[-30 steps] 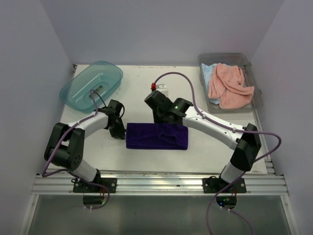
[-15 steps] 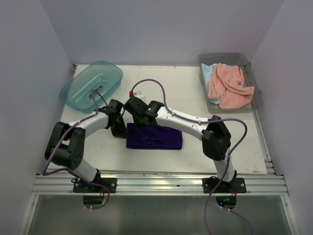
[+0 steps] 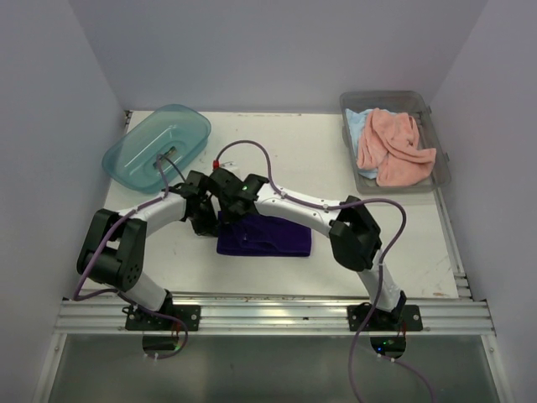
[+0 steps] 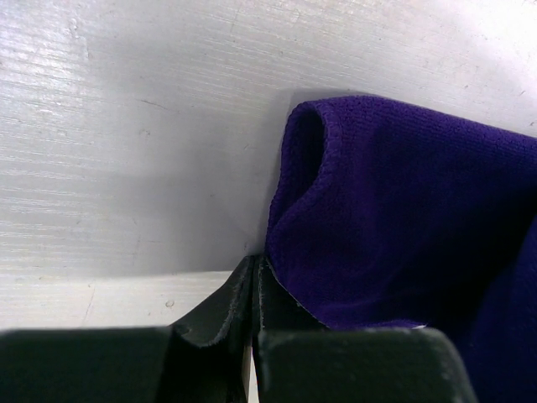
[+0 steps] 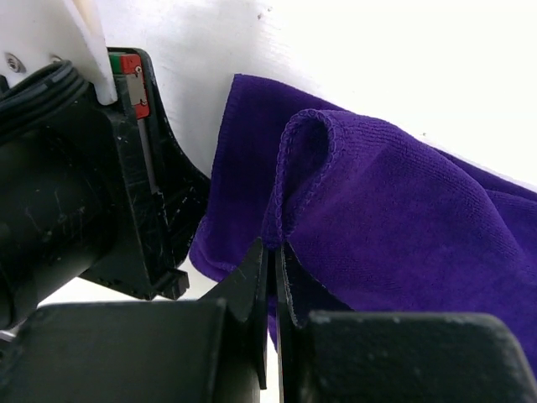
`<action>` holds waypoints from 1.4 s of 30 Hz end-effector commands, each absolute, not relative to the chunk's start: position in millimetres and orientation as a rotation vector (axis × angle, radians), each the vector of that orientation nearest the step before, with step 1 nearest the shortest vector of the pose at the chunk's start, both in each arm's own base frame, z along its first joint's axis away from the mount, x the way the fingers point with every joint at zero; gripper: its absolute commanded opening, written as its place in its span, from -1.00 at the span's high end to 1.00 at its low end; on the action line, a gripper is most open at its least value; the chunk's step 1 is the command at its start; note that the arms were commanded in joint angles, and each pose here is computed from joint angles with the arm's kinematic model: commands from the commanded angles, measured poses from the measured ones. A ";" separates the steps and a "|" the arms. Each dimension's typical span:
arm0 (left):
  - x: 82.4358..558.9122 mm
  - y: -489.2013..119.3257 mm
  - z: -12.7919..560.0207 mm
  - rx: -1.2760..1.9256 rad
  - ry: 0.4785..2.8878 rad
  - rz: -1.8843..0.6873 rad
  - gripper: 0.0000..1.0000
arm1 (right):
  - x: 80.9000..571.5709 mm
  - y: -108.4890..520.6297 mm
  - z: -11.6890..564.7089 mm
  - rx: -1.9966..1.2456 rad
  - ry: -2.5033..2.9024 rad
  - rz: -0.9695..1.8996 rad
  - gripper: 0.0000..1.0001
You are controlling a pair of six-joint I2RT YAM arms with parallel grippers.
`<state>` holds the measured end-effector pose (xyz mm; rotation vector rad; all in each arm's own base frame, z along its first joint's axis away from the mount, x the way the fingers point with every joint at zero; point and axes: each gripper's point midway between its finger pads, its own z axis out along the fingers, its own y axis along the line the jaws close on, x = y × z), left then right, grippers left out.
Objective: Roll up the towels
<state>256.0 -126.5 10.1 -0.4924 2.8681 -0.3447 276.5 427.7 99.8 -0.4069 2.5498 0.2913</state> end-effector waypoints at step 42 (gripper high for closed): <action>293.9 -185.9 38.1 -0.155 2.794 -0.401 0.62 | 306.2 226.5 68.9 0.044 2.654 0.315 0.93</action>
